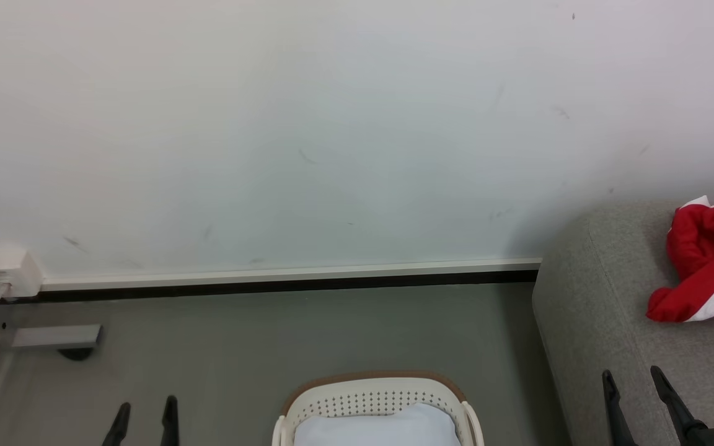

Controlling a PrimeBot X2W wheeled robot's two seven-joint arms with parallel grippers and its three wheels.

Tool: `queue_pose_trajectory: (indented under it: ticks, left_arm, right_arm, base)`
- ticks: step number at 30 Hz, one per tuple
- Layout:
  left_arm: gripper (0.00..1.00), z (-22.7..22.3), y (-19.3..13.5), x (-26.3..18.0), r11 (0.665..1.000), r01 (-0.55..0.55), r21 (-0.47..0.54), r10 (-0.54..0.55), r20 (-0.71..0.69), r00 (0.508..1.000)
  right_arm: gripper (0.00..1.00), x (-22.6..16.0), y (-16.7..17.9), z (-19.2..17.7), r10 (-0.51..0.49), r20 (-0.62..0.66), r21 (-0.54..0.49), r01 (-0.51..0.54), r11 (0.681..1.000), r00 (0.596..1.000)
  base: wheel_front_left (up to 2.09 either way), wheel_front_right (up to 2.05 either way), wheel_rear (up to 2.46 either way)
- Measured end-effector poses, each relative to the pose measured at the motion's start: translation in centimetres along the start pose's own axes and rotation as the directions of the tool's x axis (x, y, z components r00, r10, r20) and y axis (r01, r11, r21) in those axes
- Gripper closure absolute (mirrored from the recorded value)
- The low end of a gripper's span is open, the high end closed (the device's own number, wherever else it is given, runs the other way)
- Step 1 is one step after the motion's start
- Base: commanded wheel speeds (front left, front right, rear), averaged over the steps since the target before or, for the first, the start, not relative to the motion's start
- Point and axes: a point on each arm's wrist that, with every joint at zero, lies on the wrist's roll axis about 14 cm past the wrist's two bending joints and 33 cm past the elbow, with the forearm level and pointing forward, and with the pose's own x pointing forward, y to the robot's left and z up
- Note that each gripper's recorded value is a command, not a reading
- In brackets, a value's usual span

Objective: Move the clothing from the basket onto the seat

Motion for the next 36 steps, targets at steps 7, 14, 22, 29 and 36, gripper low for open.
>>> queue_pose_trajectory:
  ticks: [7, 14, 22, 29, 36]
  left_arm:
    - [0.0, 0.0, -0.3, 0.3, 1.0, 0.012, 0.018, -0.012, 0.005, 1.0]
    - [0.0, 0.0, -0.1, 0.3, 1.0, 0.012, 0.02, -0.012, 0.005, 1.0]
    - [0.0, -0.2, -0.6, 0.5, 0.999, 0.029, 0.016, -0.029, 0.001, 1.0]
    - [0.0, -0.3, -0.9, 0.7, 0.999, 0.036, 0.017, -0.036, 0.0, 0.999]
    - [0.0, -0.4, -1.0, 0.7, 0.999, 0.04, 0.023, -0.04, -0.004, 0.999]
  right_arm:
    - [0.0, 0.0, 0.0, 0.0, -0.001, 0.0, 0.0, 0.001, 1.0, 1.0]
    - [0.0, 0.1, 0.0, 0.2, -0.001, 0.005, 0.0, 0.001, 1.0, 1.0]
    - [0.0, 0.0, -0.2, 0.2, -0.006, 0.005, 0.002, 0.006, 1.0, 1.0]
    - [0.0, -0.2, -0.4, 0.2, -0.015, 0.006, 0.002, 0.015, 1.0, 1.0]
    - [0.0, -0.3, -0.5, 0.2, -0.017, 0.007, 0.003, 0.017, 1.0, 1.0]
  base:
    - [0.0, 0.0, 0.0]
    - [0.0, 0.0, 0.0]
    - [0.0, 0.0, 0.0]
    - [0.0, 0.0, 0.0]
    - [0.0, 0.0, 0.0]
